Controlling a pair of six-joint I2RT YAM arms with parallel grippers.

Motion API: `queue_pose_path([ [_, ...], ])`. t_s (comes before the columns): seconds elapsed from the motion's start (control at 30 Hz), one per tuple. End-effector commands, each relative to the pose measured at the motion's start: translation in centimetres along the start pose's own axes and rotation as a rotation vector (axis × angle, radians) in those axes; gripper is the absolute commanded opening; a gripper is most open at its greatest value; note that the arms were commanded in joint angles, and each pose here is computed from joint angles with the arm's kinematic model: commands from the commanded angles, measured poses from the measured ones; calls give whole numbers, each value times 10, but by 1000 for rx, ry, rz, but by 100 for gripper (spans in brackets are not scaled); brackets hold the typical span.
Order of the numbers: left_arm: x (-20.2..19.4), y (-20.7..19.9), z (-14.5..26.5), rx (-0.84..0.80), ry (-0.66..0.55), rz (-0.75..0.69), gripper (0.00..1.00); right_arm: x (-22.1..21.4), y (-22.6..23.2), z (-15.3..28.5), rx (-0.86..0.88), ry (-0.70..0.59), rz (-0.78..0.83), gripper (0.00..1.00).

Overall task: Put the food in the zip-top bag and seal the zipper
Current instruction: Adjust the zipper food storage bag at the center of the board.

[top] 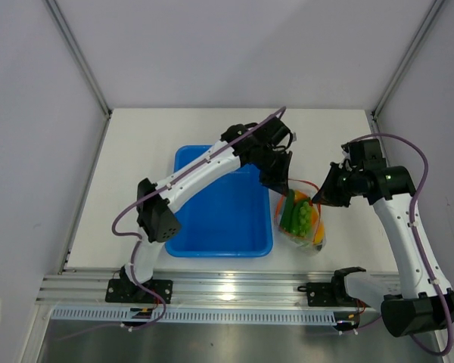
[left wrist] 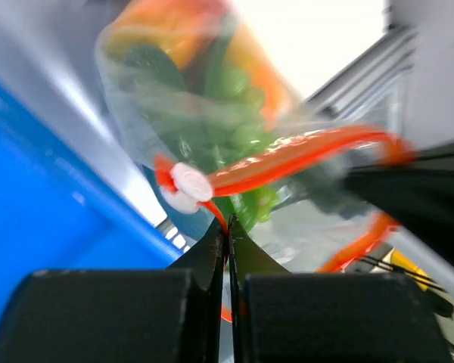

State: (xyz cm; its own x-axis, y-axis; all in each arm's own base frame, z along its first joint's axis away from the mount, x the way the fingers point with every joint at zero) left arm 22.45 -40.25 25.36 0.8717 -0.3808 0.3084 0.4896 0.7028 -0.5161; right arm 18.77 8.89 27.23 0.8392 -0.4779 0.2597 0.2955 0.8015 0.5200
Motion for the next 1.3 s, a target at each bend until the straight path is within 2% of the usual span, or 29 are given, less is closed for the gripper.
queue_pose_path([
  [0.0, 35, -29, 39, -128, -167, -98, 1, -14, 13, 23, 98, 51, -33, 0],
  [0.13, 53, -38, 43, -221, -218, -128, 1, -39, 13, 21, 168, 198, -93, 0],
  [0.23, 56, -50, 39, -336, -204, -179, 1, -58, 19, 22, 258, 310, -145, 0],
  [0.57, 43, -60, 15, -531, -67, -223, 1, -56, 26, 16, 342, 279, -176, 1],
  [0.67, 40, -60, 16, -548, -55, -234, 1, -50, 23, 13, 313, 237, -145, 18],
  [0.7, 39, -61, 18, -554, -56, -244, 1, -48, 23, 12, 305, 229, -133, 31],
  [0.77, 35, -61, 18, -577, -36, -250, 1, -42, 23, 17, 280, 179, -106, 42],
  [0.8, 34, -62, 19, -587, -34, -264, 0, -38, 22, 19, 272, 155, -82, 51],
  [0.83, 32, -62, 19, -597, -24, -267, 1, -35, 20, 21, 244, 123, -75, 55],
  [0.93, 31, -59, 19, -578, -25, -268, 1, -19, 22, 31, 205, 42, -58, 60],
  [1.17, 33, -59, 19, -563, -49, -267, 1, 16, 14, 42, 66, -92, -146, 58],
  [1.27, 33, -61, 22, -564, -75, -258, 1, 27, 6, 43, 4, -109, -206, 57],
])
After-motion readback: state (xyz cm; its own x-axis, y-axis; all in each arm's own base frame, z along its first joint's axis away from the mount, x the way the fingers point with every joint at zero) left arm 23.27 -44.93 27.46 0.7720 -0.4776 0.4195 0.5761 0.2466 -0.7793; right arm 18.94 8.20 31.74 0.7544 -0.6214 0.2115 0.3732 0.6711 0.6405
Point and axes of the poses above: each gripper's point midway between its finger pads, its own z axis back along the fingers, its own y axis along the line the jaws close on, x = y × z, the point moved 5 cm from there along z, back along the fingers, and after that the axes turned 9 degrees about -z, right-handed, at the moved point
